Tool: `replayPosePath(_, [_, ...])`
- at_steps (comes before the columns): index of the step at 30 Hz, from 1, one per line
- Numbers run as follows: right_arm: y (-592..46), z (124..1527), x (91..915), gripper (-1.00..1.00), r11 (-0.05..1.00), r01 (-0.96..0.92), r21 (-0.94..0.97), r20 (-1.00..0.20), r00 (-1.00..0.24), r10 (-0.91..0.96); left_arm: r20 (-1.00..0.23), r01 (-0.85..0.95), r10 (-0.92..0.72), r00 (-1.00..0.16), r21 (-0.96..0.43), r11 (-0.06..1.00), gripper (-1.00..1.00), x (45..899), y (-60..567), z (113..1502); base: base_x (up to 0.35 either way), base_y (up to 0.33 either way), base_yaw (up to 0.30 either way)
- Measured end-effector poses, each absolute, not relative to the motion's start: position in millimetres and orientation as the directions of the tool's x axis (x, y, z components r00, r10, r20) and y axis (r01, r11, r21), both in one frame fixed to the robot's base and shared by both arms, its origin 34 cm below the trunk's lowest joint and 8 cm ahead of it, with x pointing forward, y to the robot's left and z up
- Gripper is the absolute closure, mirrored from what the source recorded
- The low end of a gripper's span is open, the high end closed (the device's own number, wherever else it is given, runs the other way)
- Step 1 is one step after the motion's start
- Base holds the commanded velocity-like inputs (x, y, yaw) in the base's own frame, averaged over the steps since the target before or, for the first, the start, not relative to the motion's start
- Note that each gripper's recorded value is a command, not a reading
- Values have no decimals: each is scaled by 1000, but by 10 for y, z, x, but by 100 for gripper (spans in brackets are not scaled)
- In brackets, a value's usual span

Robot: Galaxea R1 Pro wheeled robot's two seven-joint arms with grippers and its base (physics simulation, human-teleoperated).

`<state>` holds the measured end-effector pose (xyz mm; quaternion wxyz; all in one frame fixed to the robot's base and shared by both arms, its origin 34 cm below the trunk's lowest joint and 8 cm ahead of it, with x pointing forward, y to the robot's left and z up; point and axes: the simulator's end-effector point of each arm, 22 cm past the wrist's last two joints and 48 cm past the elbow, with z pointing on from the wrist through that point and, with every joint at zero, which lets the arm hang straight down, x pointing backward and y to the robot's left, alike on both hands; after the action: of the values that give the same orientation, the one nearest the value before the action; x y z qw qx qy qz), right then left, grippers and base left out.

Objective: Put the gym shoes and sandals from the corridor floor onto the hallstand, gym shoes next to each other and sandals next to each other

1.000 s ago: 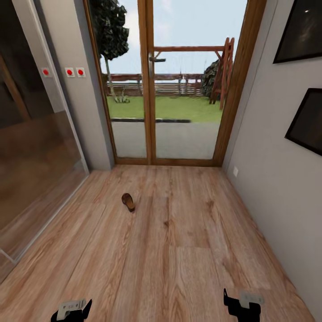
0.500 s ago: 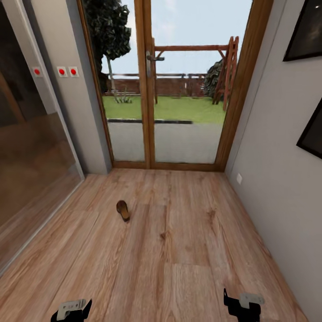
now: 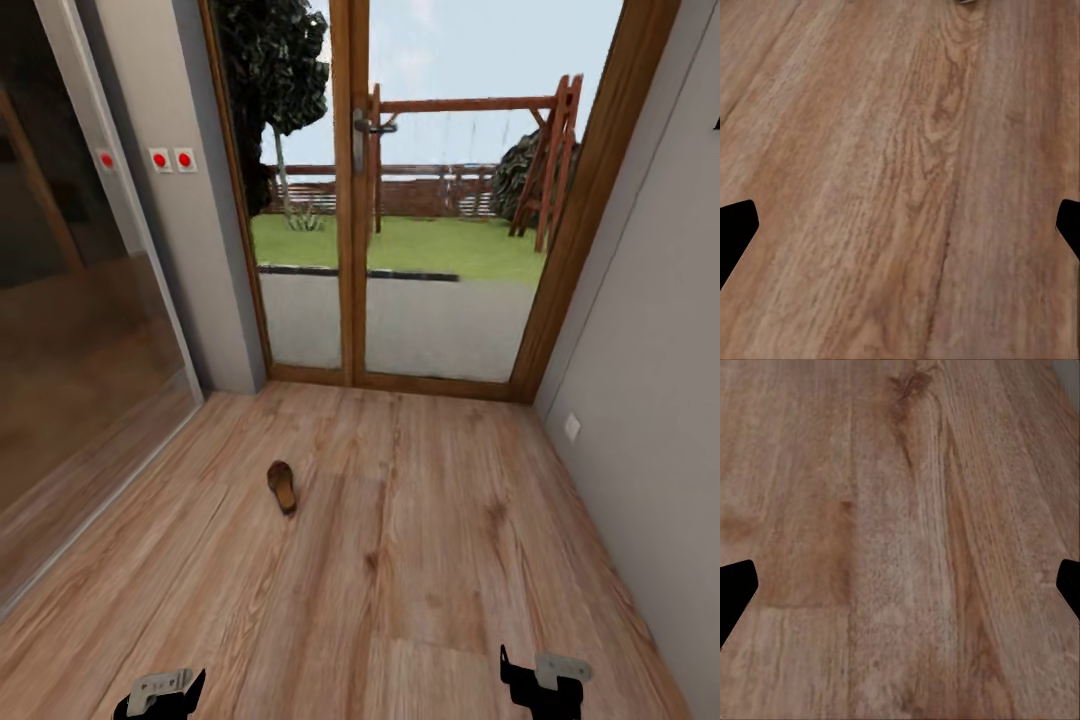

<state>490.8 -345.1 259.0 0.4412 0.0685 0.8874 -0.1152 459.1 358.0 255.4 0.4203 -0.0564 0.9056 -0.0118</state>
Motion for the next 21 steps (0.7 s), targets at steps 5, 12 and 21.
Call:
replayPosePath(5, [-3451, 2589, 4907, -100, 964, 223, -144, -798, -602, 20, -759, -92, -112, -641, -69, 993, -100, 4589, 3579, 2552, 289, -150, 3])
replayPosePath(12, [-3451, 2588, 4905, -100, 964, 223, -144, -798, -602, 20, -759, -93, -112, -641, -68, 993, -100, 4588, 3583, 2553, 288, -152, 20])
replayPosePath(21, [-3450, 2587, 4904, -100, 964, 223, -144, -798, -603, 20, -760, -92, -112, -640, -68, 993, -100, 4591, 3583, 2555, 284, -163, 145])
